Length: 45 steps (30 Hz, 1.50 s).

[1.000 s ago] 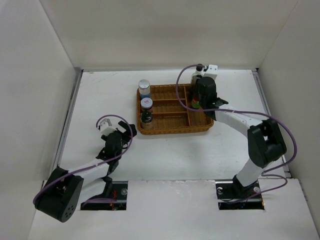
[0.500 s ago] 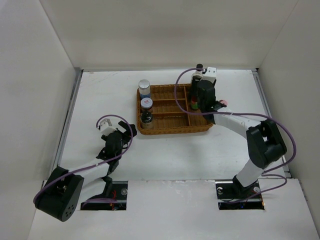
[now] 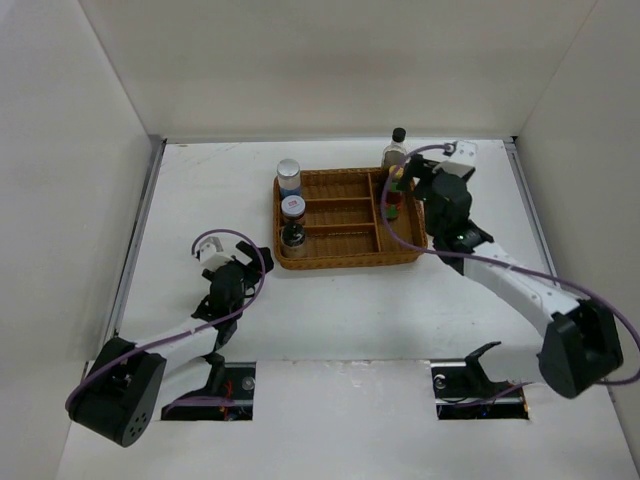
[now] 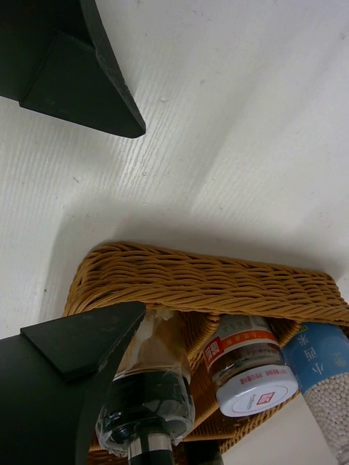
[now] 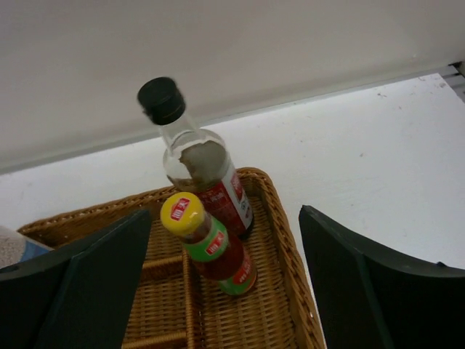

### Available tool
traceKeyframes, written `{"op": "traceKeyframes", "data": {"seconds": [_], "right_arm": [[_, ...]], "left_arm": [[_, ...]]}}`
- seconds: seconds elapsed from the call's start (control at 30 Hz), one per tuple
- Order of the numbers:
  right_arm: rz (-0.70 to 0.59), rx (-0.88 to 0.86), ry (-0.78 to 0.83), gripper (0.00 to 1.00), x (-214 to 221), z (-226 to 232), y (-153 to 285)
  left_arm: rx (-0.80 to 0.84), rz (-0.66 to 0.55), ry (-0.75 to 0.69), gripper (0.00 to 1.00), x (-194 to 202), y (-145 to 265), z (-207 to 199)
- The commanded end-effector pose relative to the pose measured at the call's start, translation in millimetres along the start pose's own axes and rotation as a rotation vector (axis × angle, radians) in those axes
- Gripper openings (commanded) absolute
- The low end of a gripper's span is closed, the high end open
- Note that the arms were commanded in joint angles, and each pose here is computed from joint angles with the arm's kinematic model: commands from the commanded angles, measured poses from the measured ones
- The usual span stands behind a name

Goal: Organize the condiment bottles

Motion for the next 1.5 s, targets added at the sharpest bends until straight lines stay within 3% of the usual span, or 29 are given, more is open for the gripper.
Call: {"op": "traceKeyframes", "data": {"seconds": [0.0,0.07,0.2,0.5,0.63,0.73,0.93,1.2,1.47], "right_arm": [[-0.03,0.084,-0.076,0.92,-9.3,-33.0,12.7],[0.002,0.162,-0.093,0.99,2.2,-60.1,11.3],[0.111,0.301,-0.078,1.0,32.9,-96.3,1.5],[0.224,0.332,-0.066,1.0,60.4,-108.4,-24.9],[0.251,0.326,-0.081,0.91,67.5,-109.8,-36.6],[0.226,0.323,-0.078,0.73,65.7,-107.9,-42.8],[0.133,0.351,-0.04,0.47,51.2,-107.9,-40.1],[0.047,0.213,-0.065,0.46,20.9,-70.4,17.2],[0.133,0.048,-0.038,0.47,39.1,-25.5,45.5]], "left_arm": [[0.06,-0.061,0.032,1.0,-14.7,-1.7,-14.3],[0.059,-0.055,0.029,1.0,-12.9,-1.7,-13.5],[0.063,-0.052,0.028,1.0,-13.2,-2.5,-15.0],[0.057,-0.04,0.025,1.0,-11.0,-3.5,-13.5],[0.061,-0.039,0.025,1.0,-11.3,-3.9,-15.0],[0.055,-0.033,0.021,1.0,-9.4,-4.0,-13.5],[0.056,-0.032,0.021,1.0,-9.7,-4.4,-14.1],[0.06,-0.031,0.021,1.0,-9.8,-4.4,-14.9],[0.073,-0.057,0.032,1.0,-15.7,-2.1,-17.4]]}}
Point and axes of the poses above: each gripper's point midway between its finger pads, its own y axis back along the fingers, its own z axis along the line the jaws close on, x = y × z, the point moved 10 cm from there along y, back along the fingers, and after that the axes turned 9 degrees about -y, right-handed, at the moved point
